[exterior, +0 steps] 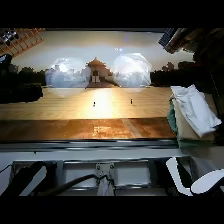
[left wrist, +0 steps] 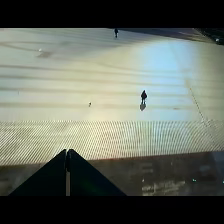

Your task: Fold the clothes and pants, and hang the long-sleeved shirts on hangers.

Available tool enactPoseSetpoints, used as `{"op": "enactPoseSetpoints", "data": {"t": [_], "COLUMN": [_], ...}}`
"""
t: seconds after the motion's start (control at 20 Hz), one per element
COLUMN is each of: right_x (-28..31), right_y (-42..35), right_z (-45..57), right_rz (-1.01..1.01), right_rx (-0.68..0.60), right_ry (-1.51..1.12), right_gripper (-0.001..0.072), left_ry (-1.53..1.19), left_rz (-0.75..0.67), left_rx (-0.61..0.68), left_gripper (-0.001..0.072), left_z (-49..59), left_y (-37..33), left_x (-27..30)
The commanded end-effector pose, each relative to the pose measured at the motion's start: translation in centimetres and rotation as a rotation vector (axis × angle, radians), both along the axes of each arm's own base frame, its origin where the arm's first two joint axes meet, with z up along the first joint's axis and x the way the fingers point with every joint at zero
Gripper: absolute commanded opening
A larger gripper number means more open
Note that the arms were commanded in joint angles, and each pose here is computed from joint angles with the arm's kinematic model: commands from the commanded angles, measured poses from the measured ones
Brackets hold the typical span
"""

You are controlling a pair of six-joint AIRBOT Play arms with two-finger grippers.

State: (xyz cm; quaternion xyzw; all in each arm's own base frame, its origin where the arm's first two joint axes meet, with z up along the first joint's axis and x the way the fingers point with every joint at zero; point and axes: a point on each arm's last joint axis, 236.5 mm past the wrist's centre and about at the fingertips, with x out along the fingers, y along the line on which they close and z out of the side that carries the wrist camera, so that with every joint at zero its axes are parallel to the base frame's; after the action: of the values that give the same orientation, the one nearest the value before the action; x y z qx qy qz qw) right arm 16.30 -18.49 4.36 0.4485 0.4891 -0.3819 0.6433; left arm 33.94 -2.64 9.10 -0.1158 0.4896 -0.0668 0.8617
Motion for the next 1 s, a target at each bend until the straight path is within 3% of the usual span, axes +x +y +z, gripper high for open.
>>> {"op": "enactPoseSetpoints", "data": {"t": [0.0,0.1,0.15,0.2,0.25,0.4,0.65,0.75,0.95], "right_x": [-3.0,-3.3,-3.5,-3.6,-3.6,-1.0,15.1,19.7,25.0], "right_y": [1.3,1.7,2.0,2.2,2.1,-0.4,-0.1,4.5,18.8], "right_z": [-3.2,-4.4,-4.9,-5.1,-5.1,-2.5,11.1,14.5,12.8], "right_rz": [-0.004,-0.005,-0.003,0.0,-0.001,-0.017,0.088,0.296,0.843], "right_rx": [0.043,0.06,0.071,0.079,0.074,-0.024,-0.142,-0.158,-0.096], "right_ry": [0.118,0.128,0.137,0.141,0.139,0.029,-0.716,-0.845,-0.83], "right_gripper": [0.0019,0.0023,0.0137,0.0376,0.0525,0.0523,0.0522,0.0522,0.0522], "left_ry": [0.0,0.0,0.0,0.0,0.001,0.001,0.0,0.0,0.0], "left_rz": [0.001,0.001,0.001,0.001,0.0,0.0,0.001,0.001,0.001], "left_rx": [0.0,0.0,0.0,0.0,0.0,0.0,0.0,0.0,0.0], "left_gripper": [0.0016,0.0016,0.0016,0.0016,0.0016,0.0015,0.0016,0.0016,0.0016], "left_z": [0.0,0.0,0.0,0.0,0.0,0.0,0.0,0.0,0.0], "left_y": [0.0,0.0,0.0,0.0,0.0,0.0,0.0,0.0,0.0], "left_x": [0.0,0.0,0.0,0.0,0.0,0.0,0.0,0.0,0.0]}}
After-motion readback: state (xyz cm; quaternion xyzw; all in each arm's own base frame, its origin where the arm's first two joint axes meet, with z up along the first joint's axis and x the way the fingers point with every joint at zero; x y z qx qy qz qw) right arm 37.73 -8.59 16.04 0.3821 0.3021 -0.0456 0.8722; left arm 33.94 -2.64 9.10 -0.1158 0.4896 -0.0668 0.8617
